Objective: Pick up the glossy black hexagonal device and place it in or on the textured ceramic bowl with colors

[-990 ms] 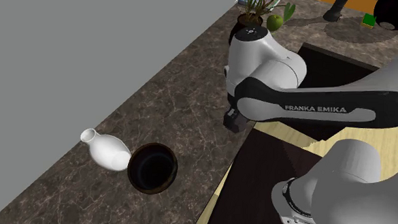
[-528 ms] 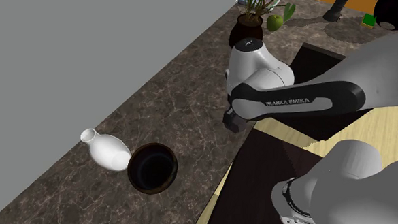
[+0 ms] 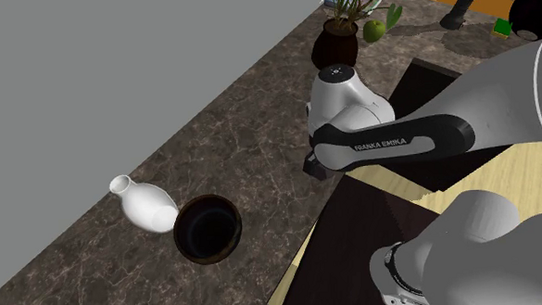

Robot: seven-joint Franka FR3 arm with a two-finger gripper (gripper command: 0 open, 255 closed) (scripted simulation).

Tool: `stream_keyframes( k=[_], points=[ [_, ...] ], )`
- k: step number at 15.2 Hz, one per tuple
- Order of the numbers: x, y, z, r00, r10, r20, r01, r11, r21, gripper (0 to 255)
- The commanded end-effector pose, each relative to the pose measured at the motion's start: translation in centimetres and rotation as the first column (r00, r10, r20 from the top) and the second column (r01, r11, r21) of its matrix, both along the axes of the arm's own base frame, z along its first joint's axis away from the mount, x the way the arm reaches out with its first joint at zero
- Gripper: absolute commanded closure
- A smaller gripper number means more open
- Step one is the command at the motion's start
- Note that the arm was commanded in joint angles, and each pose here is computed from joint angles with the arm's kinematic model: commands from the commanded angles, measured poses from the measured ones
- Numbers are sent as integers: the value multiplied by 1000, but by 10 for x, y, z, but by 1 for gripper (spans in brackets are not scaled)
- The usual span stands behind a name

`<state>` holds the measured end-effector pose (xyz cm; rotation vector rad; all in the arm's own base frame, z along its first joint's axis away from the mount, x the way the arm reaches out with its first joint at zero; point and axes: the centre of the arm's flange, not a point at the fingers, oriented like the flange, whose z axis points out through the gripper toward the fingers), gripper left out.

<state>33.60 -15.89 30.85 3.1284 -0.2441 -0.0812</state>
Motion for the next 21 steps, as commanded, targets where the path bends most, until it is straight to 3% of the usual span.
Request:
stream_keyframes(
  k=[1,4,5,14,21],
  points=[
    [0,0,-1,1000,0,0,0,1000,0,0],
    [0,0,-1,1000,0,0,0,1000,0,0],
    [0,0,-1,1000,0,0,0,1000,0,255],
    [0,0,-1,1000,0,0,0,1000,0,255],
    [0,0,36,1000,0,0,0,1000,0,255]
  ],
)
